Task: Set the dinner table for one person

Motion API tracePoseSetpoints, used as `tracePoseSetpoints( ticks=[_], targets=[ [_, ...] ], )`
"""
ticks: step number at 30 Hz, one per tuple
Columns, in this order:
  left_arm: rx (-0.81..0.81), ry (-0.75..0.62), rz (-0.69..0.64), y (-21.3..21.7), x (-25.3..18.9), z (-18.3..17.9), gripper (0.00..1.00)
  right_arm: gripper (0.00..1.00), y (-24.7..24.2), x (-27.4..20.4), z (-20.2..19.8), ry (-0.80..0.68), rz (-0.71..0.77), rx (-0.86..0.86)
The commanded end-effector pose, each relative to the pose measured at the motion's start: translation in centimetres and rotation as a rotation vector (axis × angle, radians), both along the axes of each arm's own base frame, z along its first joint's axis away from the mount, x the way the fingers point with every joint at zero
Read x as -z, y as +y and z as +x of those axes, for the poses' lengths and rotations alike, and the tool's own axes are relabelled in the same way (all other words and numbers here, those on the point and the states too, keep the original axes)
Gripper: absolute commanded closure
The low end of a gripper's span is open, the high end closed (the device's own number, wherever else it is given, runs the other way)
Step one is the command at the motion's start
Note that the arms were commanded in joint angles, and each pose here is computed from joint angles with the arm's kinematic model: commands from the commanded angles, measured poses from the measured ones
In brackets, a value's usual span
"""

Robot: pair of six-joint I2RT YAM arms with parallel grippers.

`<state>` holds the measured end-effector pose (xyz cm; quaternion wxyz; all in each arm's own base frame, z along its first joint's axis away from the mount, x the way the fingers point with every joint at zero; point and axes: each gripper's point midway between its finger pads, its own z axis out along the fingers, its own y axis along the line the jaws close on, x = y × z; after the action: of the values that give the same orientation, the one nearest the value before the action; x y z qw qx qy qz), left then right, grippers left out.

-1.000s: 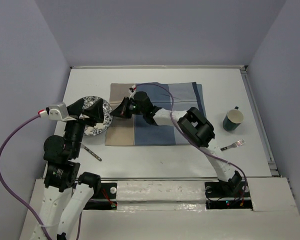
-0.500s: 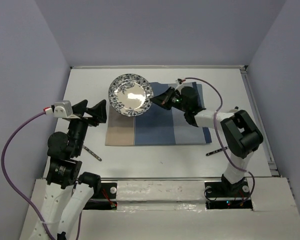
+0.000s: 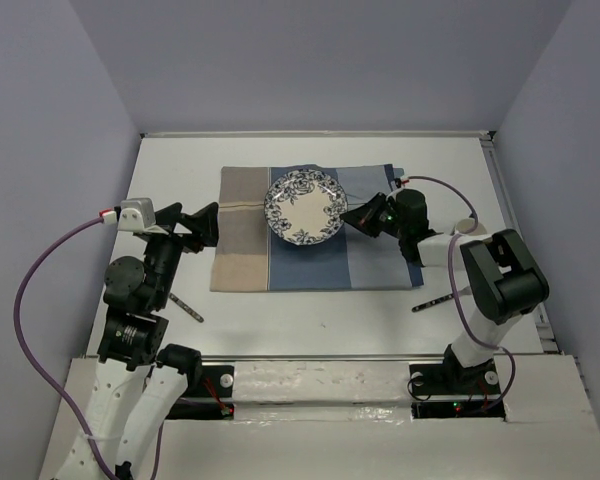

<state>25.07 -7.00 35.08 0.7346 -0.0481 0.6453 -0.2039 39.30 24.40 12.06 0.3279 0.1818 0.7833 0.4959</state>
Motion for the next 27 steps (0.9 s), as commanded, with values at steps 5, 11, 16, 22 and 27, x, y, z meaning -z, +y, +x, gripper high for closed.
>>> tracePoseSetpoints(
  ticks=[5, 11, 16, 22, 27],
  targets=[
    [0.006, -0.019, 0.017, -0.1, -0.3, 0.4, 0.07, 1.00, 2.1, -5.1, 0.5, -0.205, 0.095, -0.106],
    [0.003, -0.017, 0.019, -0.1, -0.2, 0.4, 0.06, 1.00, 2.2, -2.6, 0.8, -0.154, 0.093, -0.117],
    [0.002, -0.012, 0.020, -0.1, -0.1, 0.6, 0.06, 1.00, 2.4, -1.6, 1.2, -0.137, 0.089, -0.130],
    [0.000, -0.011, 0.020, 0.0, -0.1, 0.6, 0.06, 0.81, 2.4, 0.1, 1.2, -0.090, 0.053, -0.138],
    [-0.002, -0.018, 0.019, 0.1, -0.3, 0.5, 0.06, 0.47, 1.6, 1.4, 0.7, -0.068, -0.054, -0.133]
  ],
)
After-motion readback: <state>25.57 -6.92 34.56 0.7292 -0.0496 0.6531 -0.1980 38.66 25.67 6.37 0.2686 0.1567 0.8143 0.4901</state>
